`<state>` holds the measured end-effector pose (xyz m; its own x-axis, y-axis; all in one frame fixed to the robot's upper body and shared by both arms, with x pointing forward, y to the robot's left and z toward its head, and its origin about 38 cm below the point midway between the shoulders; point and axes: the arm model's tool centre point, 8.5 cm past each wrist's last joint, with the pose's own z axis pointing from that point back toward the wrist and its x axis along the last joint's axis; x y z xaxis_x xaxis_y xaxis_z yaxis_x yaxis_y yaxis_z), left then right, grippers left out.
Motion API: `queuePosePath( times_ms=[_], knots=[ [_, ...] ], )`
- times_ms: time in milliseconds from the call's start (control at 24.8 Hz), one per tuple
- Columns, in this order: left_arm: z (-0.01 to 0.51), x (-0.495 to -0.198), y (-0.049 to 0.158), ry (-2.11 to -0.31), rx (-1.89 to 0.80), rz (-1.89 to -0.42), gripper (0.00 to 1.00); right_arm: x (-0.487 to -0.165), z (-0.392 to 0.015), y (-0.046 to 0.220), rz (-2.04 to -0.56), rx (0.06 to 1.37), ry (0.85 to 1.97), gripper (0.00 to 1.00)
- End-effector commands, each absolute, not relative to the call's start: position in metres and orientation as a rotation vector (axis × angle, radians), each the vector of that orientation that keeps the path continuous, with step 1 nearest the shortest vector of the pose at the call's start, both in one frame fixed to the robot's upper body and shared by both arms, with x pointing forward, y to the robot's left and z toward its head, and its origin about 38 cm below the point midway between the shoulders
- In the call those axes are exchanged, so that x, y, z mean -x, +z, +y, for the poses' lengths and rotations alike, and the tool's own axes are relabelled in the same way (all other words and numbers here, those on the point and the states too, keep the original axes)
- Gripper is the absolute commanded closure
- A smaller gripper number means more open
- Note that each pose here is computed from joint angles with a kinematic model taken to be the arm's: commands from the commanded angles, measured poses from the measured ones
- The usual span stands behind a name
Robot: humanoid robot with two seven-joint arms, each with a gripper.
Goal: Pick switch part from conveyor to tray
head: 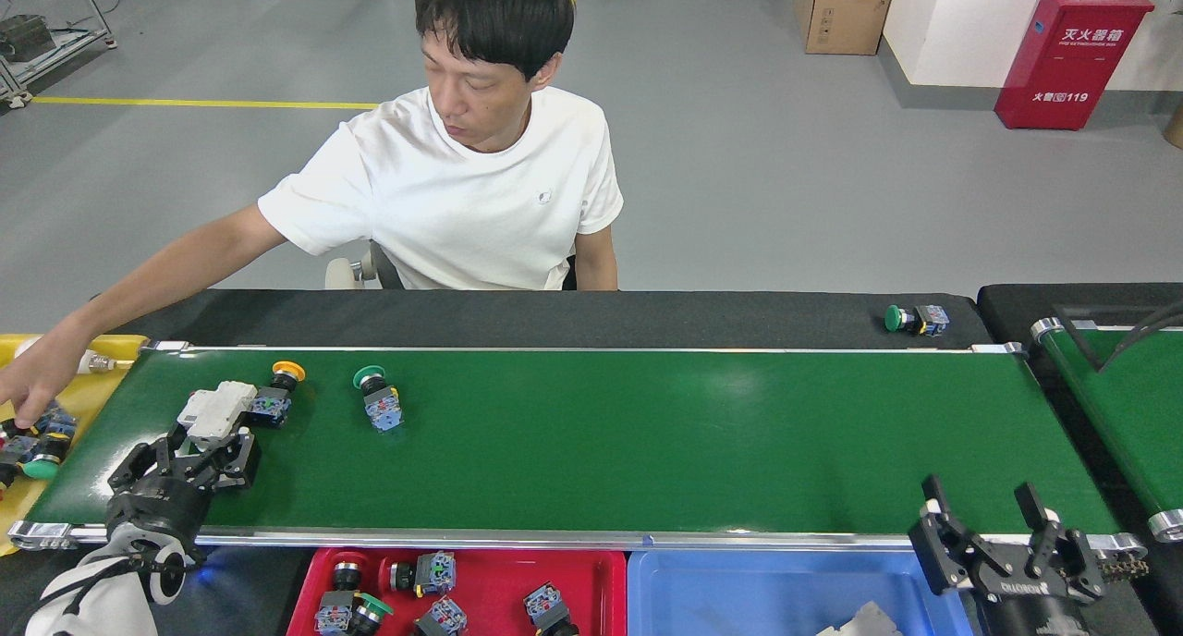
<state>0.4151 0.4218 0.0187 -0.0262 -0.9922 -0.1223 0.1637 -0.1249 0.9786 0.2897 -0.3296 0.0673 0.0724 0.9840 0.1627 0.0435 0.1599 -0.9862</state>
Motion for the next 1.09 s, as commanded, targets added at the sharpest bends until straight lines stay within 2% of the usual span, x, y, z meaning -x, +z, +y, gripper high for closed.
queuePosePath(
  times_ms=[0,282,403,565,766,927,1048],
  knots=[
    [0.422,-0.4,0.04,-1.389,-1.235,-1.09,0.9,-0.291,-0.333,0.077,-1.273,1.186,1.008,0.01],
    [0.346,-0.287,0.06,-1.509,-1.236,-1.283,0.89,-0.292,-0.333,0.077,-1.272,1.187,1.007,0.01],
    [0.31,-0.256,0.064,-1.569,-1.156,-1.382,0.89,-0.292,-0.333,0.078,-1.275,1.185,1.009,0.01],
    [0.248,-0.259,0.056,-1.733,-1.009,-1.546,0.88,-0.292,-0.336,0.079,-1.27,1.194,1.015,0.01],
    [0.135,-0.269,0.058,-2.095,-0.894,-1.788,0.86,-0.293,-0.338,0.079,-1.272,1.194,1.038,0.01],
    [0.064,-0.255,0.044,-2.316,-0.788,-1.84,0.82,-0.293,-0.335,0.079,-1.288,1.181,1.045,0.01],
    [0.015,-0.244,0.044,-2.439,-0.77,-1.87,0.79,-0.292,-0.333,0.078,-1.293,1.171,1.052,0.01]
  ],
)
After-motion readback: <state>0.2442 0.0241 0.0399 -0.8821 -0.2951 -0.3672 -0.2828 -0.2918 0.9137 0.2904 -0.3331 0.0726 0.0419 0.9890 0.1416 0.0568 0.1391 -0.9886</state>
